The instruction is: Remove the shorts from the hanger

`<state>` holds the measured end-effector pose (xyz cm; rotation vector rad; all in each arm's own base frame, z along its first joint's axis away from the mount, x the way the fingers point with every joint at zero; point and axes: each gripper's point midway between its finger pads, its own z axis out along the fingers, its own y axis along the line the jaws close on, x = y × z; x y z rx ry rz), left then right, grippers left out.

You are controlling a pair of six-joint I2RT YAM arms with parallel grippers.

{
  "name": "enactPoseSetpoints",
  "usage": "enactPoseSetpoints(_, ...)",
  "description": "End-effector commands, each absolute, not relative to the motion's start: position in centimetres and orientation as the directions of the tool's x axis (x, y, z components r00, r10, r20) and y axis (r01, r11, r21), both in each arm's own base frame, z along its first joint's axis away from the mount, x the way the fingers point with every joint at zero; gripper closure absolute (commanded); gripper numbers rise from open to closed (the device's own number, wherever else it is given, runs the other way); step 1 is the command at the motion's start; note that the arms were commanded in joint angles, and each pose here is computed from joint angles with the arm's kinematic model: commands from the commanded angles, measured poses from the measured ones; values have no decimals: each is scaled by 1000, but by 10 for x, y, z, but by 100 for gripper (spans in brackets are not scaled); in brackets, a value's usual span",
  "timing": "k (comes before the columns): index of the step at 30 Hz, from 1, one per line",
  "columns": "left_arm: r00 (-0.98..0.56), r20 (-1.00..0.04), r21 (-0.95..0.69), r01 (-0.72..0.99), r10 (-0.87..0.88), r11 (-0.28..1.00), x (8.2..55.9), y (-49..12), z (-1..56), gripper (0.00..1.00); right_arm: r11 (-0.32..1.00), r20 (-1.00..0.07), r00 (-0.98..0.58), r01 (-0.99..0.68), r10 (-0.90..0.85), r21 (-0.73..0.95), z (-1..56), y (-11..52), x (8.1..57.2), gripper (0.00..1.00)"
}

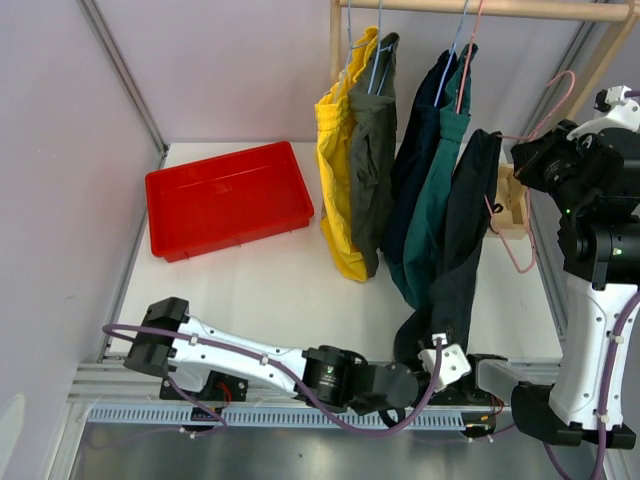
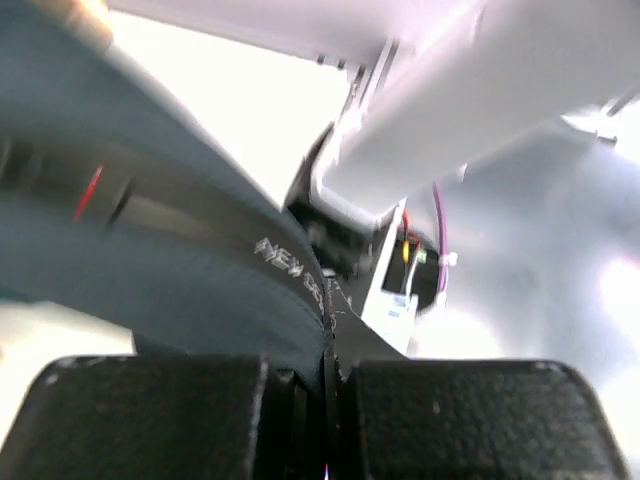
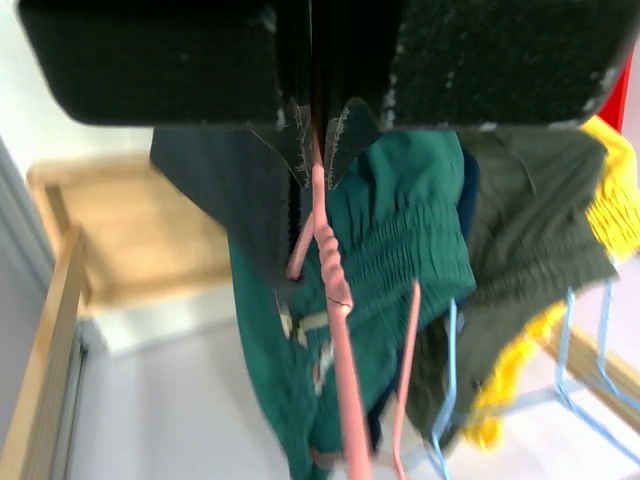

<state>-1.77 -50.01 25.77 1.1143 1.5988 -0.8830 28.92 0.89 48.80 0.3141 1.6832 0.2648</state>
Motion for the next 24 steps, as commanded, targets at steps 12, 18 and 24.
enactPoseSetpoints(12, -144, -978, -37, 827, 148, 561, 129, -516, 346, 100, 870, -921, -55, -311, 386, 383, 554, 70, 161, 100)
enactPoseSetpoints(18, -127, -992, -104, 721, -17, 685, 257, -503, 461, 100, 724, -874, -263, -490, 408, 485, 522, 118, 86, 100)
enactPoseSetpoints(24, -211, -977, -162, 702, -15, 694, 239, -455, 451, 100, 847, -885, -176, -258, 431, 464, 518, 78, 94, 100)
